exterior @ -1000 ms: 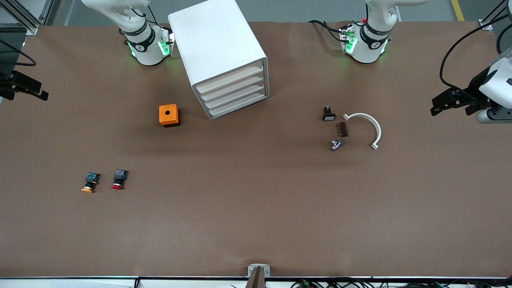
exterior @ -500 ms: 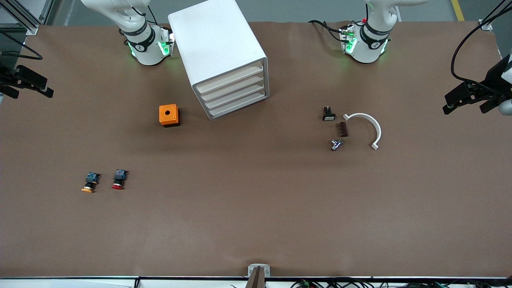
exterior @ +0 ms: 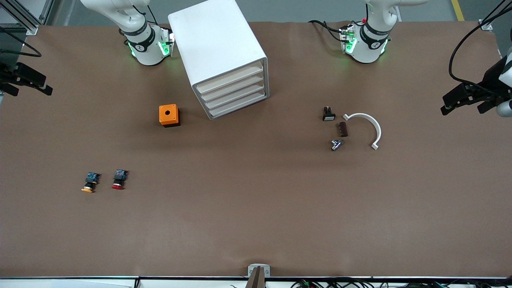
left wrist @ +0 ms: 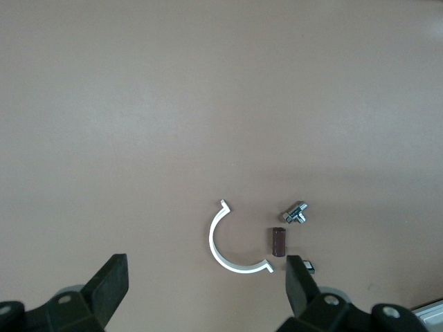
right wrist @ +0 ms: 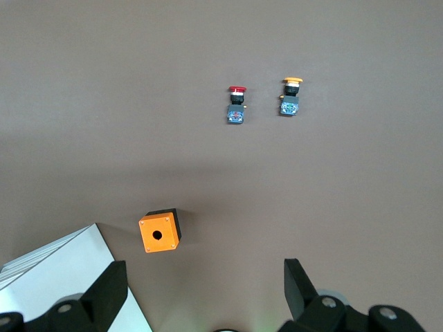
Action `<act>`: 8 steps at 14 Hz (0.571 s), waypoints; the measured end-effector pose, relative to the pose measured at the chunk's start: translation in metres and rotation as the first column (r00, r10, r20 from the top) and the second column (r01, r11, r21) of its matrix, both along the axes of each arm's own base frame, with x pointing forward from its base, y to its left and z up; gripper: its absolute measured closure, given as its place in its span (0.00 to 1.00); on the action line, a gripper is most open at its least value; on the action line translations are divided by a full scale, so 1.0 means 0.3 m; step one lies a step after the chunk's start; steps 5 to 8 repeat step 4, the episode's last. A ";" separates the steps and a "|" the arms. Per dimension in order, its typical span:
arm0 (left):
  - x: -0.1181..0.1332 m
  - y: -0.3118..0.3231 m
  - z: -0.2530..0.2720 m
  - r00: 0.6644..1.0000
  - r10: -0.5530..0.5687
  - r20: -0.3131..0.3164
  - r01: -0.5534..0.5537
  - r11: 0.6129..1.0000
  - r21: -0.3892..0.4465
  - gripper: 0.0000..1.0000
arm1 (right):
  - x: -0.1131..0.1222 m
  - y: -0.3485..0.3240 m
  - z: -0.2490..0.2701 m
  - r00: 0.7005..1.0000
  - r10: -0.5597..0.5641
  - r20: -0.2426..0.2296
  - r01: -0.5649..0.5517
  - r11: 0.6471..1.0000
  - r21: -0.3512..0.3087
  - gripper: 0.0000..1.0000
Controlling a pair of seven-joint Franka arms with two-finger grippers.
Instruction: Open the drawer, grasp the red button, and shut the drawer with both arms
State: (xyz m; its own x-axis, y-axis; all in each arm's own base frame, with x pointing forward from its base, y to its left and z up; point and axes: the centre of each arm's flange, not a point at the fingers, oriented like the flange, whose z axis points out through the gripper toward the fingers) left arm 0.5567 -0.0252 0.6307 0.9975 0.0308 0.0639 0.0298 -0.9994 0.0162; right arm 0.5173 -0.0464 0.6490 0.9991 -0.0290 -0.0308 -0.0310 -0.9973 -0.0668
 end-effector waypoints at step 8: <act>0.002 -0.003 -0.005 1.000 -0.001 -0.004 0.001 1.000 0.000 0.00 | 0.002 -0.011 0.002 1.000 0.025 0.006 -0.025 0.999 -0.042 0.00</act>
